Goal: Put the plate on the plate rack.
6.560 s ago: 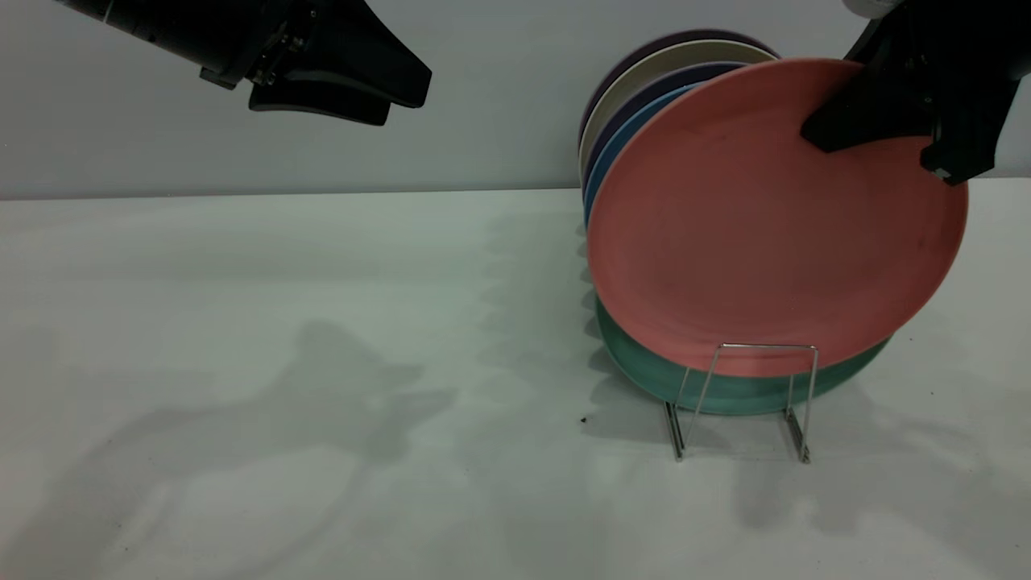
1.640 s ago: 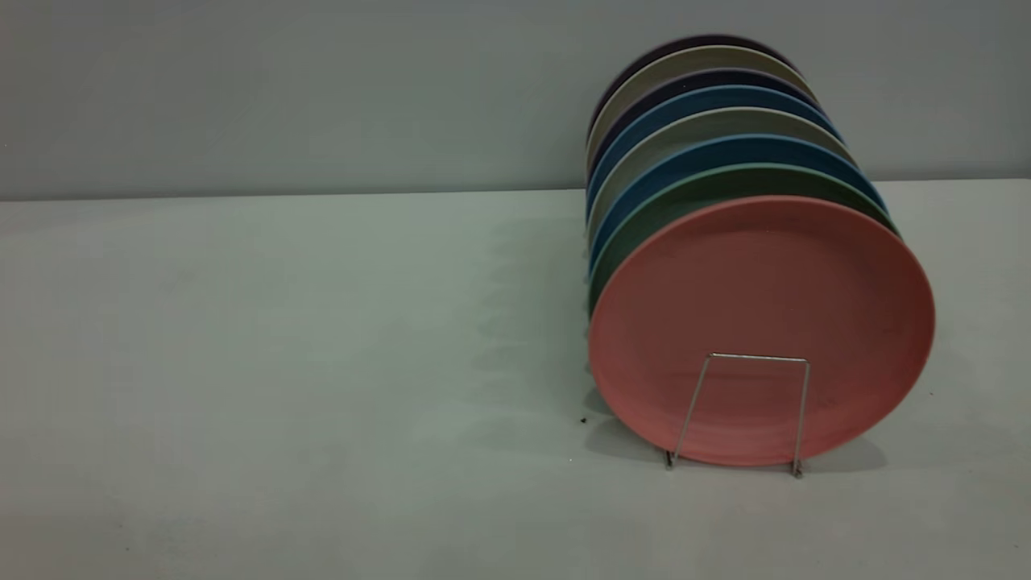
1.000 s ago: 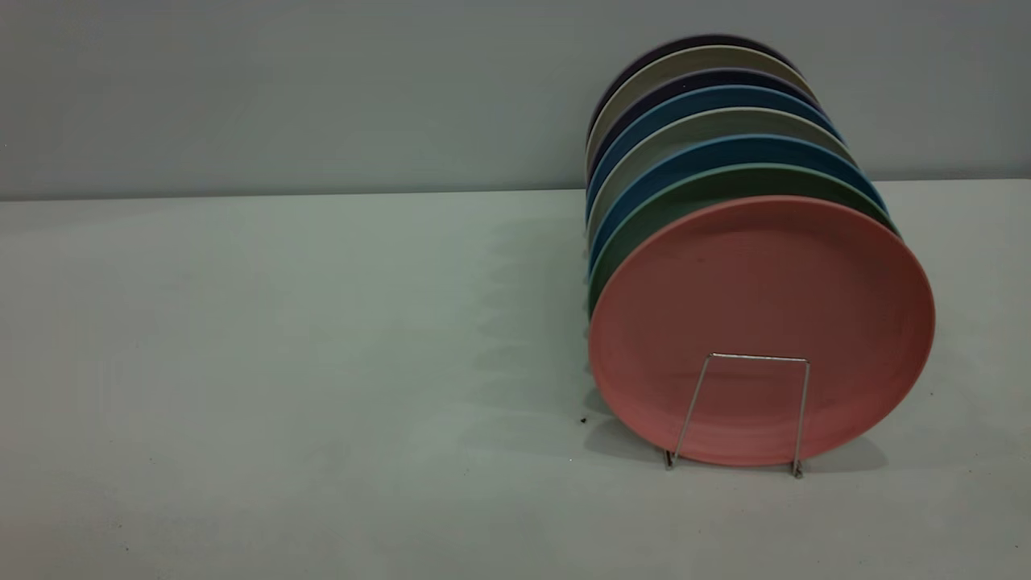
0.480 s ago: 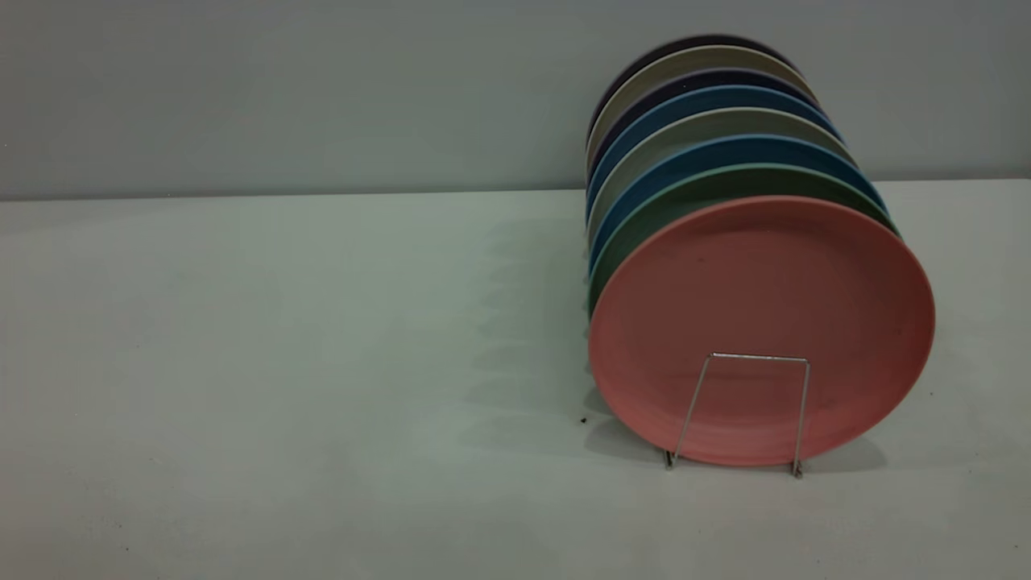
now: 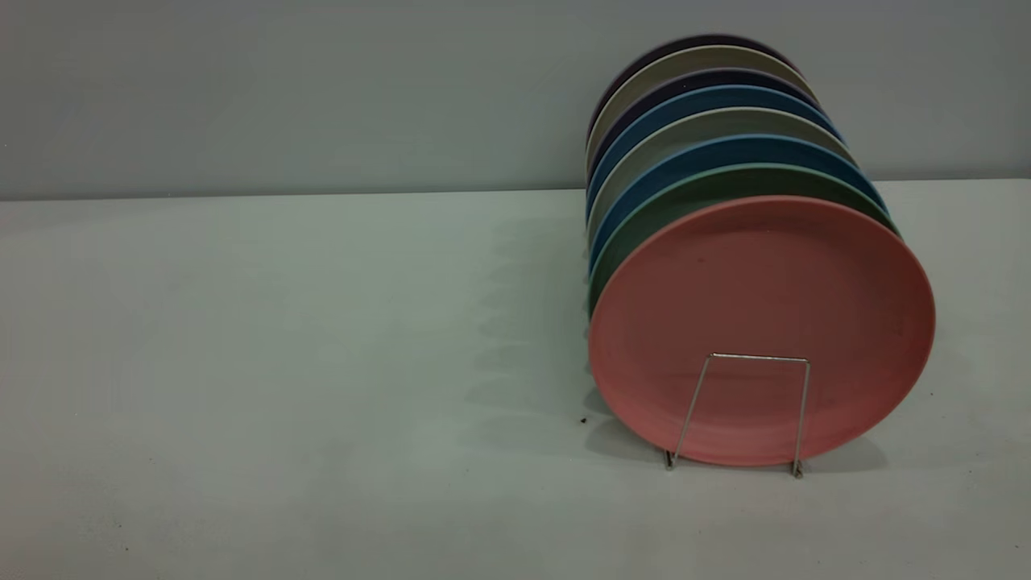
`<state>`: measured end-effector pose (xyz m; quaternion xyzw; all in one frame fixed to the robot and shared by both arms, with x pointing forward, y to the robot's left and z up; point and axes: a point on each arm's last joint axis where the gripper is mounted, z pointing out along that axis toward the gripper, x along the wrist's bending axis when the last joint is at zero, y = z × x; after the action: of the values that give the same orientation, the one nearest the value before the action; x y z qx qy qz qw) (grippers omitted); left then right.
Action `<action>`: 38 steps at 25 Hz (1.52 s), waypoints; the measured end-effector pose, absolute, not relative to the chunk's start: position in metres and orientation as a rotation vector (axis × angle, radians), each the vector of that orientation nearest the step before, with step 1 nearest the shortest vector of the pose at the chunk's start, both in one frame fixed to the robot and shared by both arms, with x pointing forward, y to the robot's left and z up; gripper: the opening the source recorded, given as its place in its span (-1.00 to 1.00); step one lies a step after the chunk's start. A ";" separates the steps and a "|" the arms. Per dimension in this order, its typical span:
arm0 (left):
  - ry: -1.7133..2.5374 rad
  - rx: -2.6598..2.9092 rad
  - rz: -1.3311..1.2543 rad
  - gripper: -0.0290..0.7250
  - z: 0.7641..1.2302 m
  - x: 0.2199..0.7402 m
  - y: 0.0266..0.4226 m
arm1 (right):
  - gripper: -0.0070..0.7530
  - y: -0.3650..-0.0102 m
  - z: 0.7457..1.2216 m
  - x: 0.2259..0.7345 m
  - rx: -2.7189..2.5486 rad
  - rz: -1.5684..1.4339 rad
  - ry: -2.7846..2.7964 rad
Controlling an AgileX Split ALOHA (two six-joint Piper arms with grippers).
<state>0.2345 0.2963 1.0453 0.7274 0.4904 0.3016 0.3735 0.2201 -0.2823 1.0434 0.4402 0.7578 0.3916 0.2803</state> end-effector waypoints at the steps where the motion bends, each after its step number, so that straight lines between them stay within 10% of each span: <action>1: 1.259 1.862 0.770 0.17 1.045 0.234 0.296 | -0.22 -0.282 1.043 0.221 1.180 1.049 2.027; 38: 1.340 1.824 0.781 0.17 1.043 0.236 0.300 | -0.34 -0.285 1.041 0.225 1.181 1.031 1.992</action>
<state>0.2358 0.3004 1.0435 0.7091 0.5209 0.3039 0.3652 0.2252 -0.2845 1.0413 0.4445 0.7499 0.3883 0.2989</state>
